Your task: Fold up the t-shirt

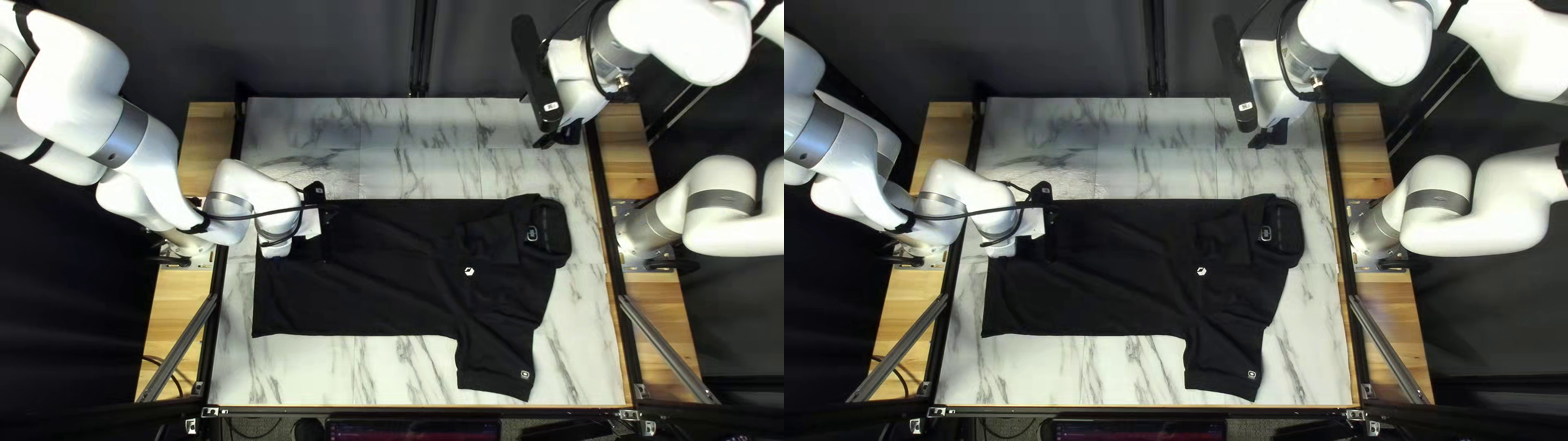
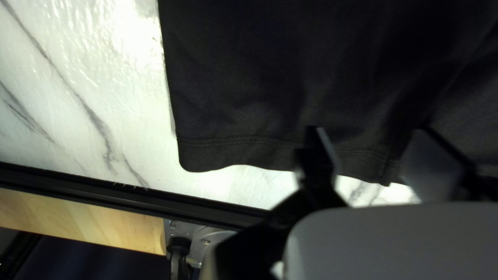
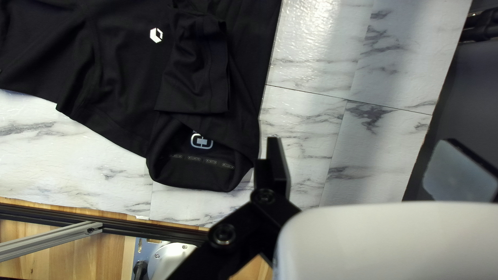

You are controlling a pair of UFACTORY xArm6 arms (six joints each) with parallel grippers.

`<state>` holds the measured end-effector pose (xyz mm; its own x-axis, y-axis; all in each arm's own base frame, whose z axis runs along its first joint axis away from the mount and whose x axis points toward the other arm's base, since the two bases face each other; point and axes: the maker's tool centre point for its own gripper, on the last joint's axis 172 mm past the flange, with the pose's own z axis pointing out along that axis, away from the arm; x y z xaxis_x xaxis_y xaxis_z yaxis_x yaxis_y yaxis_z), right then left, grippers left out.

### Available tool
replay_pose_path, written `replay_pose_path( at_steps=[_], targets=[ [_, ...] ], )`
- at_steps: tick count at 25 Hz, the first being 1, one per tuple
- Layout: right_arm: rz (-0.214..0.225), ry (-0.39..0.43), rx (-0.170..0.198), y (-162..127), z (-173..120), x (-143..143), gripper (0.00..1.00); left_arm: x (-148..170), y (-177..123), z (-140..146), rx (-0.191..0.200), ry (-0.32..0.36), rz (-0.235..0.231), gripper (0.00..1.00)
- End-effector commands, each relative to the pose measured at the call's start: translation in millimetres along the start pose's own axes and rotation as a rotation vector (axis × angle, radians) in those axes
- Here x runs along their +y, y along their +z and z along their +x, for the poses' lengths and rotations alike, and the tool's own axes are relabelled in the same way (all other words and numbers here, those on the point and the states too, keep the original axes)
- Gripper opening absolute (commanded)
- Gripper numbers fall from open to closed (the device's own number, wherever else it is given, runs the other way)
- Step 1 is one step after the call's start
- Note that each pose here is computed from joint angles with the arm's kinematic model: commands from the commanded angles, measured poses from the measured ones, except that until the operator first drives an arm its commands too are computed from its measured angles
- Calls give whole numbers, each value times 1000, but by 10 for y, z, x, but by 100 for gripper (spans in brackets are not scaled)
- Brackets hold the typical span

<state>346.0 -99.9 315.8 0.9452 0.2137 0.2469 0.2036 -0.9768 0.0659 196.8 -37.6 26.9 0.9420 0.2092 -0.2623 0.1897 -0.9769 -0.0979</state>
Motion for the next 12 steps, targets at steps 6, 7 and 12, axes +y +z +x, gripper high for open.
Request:
replay_pose_path(
  at_steps=[6, 7, 12],
  targets=[
    [0, 0, 0, 0, 0, 0, 100, 77, -77, 3, 2, 6, 1, 54],
    [0, 0, 0, 0, 0, 0, 100, 96, -78, 5, 2, 8, 0, 100],
    [0, 0, 0, 0, 0, 0, 100, 99, -66, 19, 6, 9, -5, 100]
  ],
)
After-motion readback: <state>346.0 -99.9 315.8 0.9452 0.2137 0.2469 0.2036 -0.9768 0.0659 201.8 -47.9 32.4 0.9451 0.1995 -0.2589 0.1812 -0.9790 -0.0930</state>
